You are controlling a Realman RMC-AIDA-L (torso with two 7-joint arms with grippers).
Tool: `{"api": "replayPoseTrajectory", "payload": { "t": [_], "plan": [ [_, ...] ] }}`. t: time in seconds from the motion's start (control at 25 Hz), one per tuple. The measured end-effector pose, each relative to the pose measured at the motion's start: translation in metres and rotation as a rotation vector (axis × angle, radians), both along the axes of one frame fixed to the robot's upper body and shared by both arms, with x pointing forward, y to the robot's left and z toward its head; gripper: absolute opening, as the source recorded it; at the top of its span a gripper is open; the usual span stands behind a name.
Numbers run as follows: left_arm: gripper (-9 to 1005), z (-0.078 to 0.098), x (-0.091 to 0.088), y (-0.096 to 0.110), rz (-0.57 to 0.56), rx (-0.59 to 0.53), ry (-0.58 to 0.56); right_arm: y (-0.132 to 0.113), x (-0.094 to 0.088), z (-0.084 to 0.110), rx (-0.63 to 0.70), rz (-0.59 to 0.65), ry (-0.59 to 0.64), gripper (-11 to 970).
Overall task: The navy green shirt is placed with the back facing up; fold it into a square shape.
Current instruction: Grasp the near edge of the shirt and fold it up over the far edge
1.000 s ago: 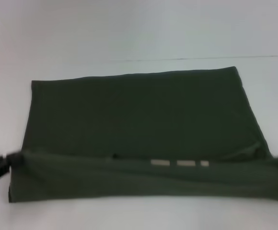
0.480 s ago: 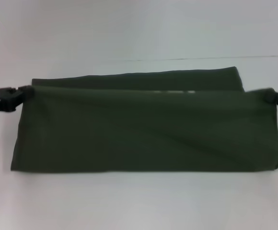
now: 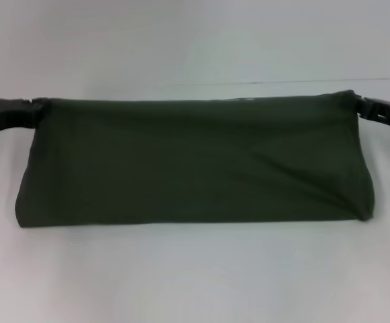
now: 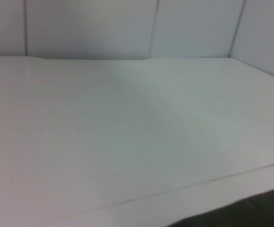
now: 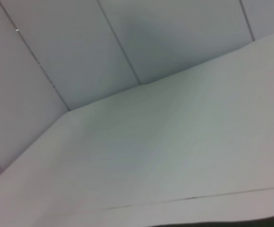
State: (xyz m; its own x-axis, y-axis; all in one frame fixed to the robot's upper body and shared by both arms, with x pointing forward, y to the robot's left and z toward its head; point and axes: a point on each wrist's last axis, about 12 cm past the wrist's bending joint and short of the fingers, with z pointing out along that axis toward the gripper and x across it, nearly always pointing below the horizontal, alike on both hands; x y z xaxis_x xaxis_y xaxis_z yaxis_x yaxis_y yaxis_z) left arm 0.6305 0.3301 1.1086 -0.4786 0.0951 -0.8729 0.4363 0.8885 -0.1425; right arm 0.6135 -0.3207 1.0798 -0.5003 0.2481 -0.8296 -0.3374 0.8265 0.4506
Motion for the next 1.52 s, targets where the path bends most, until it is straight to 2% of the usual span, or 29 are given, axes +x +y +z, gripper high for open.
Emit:
{"api": "replayPoseTrajectory", "payload": {
  "t": [0.28,0.48,1.24,1.52],
  "plan": [
    [54,0.0,0.013,-0.008,0.05,0.028,-0.023,0.013,0.018,0.004,-0.043,-0.056,-0.04,35],
    [51,0.0,0.019,-0.014,0.069,0.03,-0.055,0.019,0.025,0.005,-0.064,-0.068,-0.055,35],
    [49,-0.013,0.023,-0.028,0.118,0.059,-0.094,0.035,0.027,-0.009,-0.12,-0.114,-0.064,36],
    [49,-0.018,0.022,-0.034,0.125,0.099,-0.104,0.04,0.03,-0.012,-0.193,-0.093,-0.053,48]
  ]
}}
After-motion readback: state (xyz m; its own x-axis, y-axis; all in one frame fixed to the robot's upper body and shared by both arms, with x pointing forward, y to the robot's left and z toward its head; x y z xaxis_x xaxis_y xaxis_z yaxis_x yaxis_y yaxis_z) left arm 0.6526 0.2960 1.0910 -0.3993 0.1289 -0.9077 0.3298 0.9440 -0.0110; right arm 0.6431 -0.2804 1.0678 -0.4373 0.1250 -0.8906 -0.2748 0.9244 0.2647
